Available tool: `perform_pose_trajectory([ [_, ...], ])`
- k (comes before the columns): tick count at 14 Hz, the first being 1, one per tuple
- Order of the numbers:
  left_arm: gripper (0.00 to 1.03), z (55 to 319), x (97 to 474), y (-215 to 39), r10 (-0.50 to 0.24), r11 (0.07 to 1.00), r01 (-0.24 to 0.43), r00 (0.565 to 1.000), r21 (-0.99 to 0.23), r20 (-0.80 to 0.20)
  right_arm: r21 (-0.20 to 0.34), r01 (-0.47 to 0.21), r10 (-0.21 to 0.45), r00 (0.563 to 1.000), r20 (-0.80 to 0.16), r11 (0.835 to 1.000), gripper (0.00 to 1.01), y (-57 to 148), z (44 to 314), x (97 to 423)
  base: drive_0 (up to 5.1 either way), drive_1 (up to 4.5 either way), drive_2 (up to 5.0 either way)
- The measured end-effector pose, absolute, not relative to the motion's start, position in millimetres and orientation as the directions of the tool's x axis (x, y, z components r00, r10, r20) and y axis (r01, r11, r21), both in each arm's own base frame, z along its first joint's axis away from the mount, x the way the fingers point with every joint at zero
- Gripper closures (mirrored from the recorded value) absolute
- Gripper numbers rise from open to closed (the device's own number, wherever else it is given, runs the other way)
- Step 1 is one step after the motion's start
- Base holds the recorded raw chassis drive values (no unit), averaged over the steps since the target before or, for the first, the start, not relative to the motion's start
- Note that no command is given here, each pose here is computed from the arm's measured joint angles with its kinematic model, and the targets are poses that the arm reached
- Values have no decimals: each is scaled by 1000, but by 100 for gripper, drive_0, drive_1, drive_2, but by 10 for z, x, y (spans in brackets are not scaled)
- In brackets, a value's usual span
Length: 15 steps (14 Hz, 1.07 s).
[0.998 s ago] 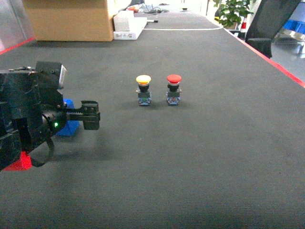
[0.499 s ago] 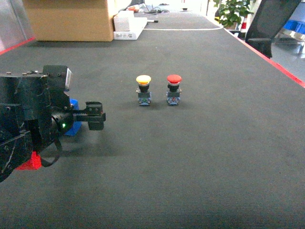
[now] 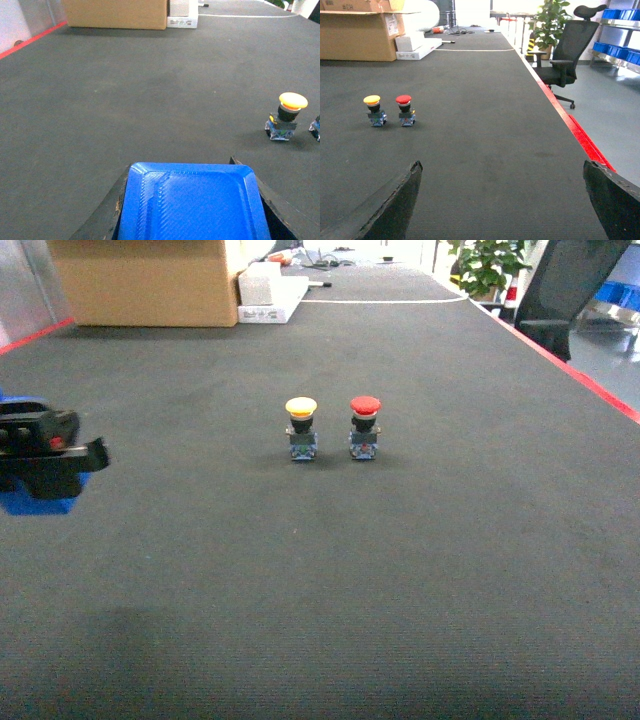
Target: Pick blue part to blue bin on bottom shelf
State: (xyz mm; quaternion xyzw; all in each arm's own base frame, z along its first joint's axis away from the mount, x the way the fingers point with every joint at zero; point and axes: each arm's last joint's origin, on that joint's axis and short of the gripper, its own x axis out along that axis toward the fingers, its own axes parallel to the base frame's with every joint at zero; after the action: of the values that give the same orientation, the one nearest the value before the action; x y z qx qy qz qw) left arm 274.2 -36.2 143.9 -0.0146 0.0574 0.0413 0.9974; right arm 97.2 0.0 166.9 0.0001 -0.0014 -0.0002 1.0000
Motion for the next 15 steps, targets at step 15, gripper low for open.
perform_pose_trajectory([
  [15,58,2281,1100,-156,98,992,-95,995,-87,25,1,0,0,1000,3,1000,3,0,1669,972,0,0,0],
])
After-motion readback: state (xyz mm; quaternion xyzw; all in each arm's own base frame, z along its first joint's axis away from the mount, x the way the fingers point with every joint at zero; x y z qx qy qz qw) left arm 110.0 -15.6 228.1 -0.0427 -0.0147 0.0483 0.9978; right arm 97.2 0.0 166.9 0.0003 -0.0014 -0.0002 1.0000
